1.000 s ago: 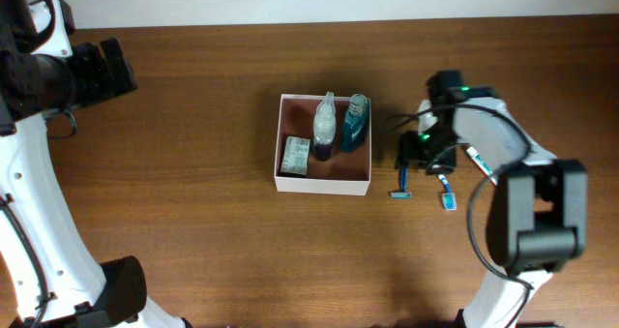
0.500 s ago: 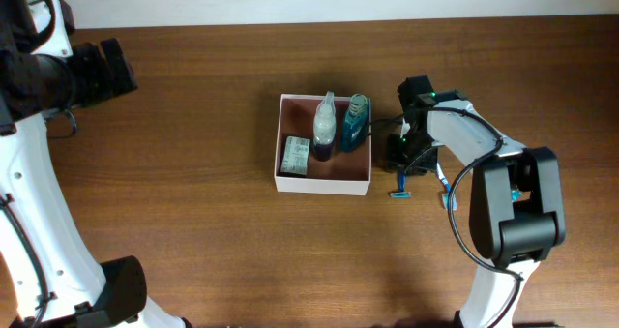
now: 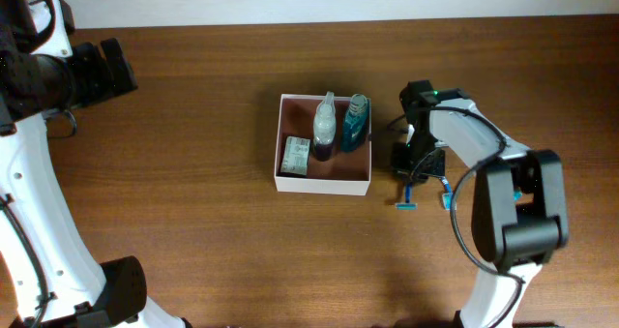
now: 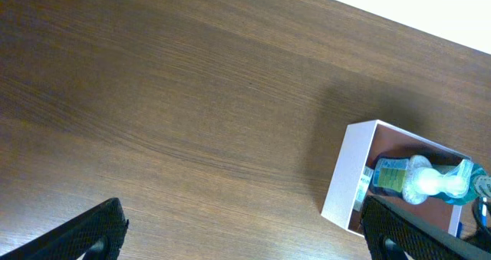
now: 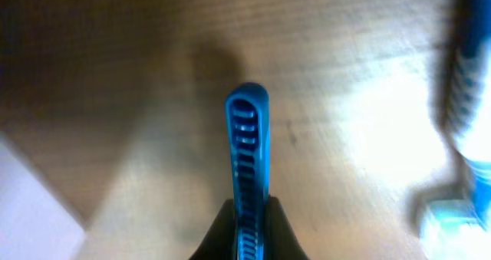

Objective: Pack container

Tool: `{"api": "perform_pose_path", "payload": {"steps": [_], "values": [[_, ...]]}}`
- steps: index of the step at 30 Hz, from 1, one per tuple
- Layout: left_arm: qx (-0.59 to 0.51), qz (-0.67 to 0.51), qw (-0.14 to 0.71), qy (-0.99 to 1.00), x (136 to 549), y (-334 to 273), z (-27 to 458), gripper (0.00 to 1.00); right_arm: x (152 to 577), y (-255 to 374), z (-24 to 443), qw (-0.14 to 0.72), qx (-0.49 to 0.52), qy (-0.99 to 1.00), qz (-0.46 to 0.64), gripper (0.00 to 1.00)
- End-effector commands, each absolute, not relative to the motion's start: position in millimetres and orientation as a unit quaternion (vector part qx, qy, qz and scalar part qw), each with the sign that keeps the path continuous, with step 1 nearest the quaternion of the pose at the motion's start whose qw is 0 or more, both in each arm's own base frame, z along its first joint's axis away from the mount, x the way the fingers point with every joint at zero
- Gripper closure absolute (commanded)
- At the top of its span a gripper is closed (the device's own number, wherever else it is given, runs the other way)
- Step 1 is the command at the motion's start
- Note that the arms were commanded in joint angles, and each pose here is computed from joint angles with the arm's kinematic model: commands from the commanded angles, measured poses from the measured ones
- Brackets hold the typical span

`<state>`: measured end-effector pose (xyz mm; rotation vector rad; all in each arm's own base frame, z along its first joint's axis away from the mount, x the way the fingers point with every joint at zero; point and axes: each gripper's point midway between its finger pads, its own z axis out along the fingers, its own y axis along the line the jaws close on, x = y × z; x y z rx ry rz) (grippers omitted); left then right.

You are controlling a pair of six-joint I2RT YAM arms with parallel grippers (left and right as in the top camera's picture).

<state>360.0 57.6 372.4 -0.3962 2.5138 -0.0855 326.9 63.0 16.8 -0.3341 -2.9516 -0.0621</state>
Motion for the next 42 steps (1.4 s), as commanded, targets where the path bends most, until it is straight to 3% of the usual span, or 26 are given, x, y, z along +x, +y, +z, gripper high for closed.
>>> {"api": "perform_pose_path", "payload": {"steps": [1, 4, 8, 14, 18, 21, 24, 25, 26, 30, 34, 38, 42], "values": [[-0.152, -0.030, 0.293, 0.943, 361, 60, 372, 0.01, 344, 80, 104, -0.027, -0.073, -0.996, -0.044, 0.96], [-0.152, -0.030, 0.293, 0.943, 361, 60, 372, 0.01, 331, 115, 161, -0.101, -0.014, -0.992, -0.070, 0.96], [-0.152, -0.030, 0.293, 0.943, 361, 60, 372, 0.01, 317, 172, 192, -0.162, 0.085, -0.978, -0.102, 0.96], [-0.152, -0.030, 0.293, 0.943, 361, 60, 372, 0.01, 315, 239, 180, -0.208, 0.396, -0.891, -0.077, 0.96], [-0.152, -0.030, 0.293, 0.943, 361, 60, 372, 0.01, 335, 246, 160, -0.219, 0.576, -0.787, -0.028, 0.96], [-0.152, -0.030, 0.293, 0.943, 361, 60, 372, 0.01, 351, 244, 147, -0.222, 0.623, -0.750, -0.009, 0.96], [-0.152, -0.030, 0.293, 0.943, 361, 60, 372, 0.01, 362, 245, 131, -0.217, 0.625, -0.750, -0.007, 0.96], [-0.152, -0.030, 0.293, 0.943, 361, 60, 372, 0.01, 362, 245, 126, -0.211, 0.625, -0.752, -0.007, 0.72], [-0.152, -0.030, 0.293, 0.943, 361, 60, 372, 0.01, 361, 244, 125, -0.208, 0.625, -0.752, -0.008, 0.59], [-0.152, -0.030, 0.293, 0.943, 361, 60, 372, 0.01, 362, 243, 151, -0.229, 0.567, -0.791, -0.018, 0.57], [-0.152, -0.030, 0.293, 0.943, 361, 60, 372, 0.01, 357, 226, 209, -0.261, 0.470, -0.842, -0.038, 0.55], [-0.152, -0.030, 0.293, 0.943, 361, 60, 372, 0.01, 358, 156, 250, -0.275, 0.295, -0.914, -0.049, 0.44], [-0.152, -0.030, 0.293, 0.943, 361, 60, 372, 0.01, 375, 90, 241, -0.256, 0.135, -0.956, -0.053, 0.42]]}}
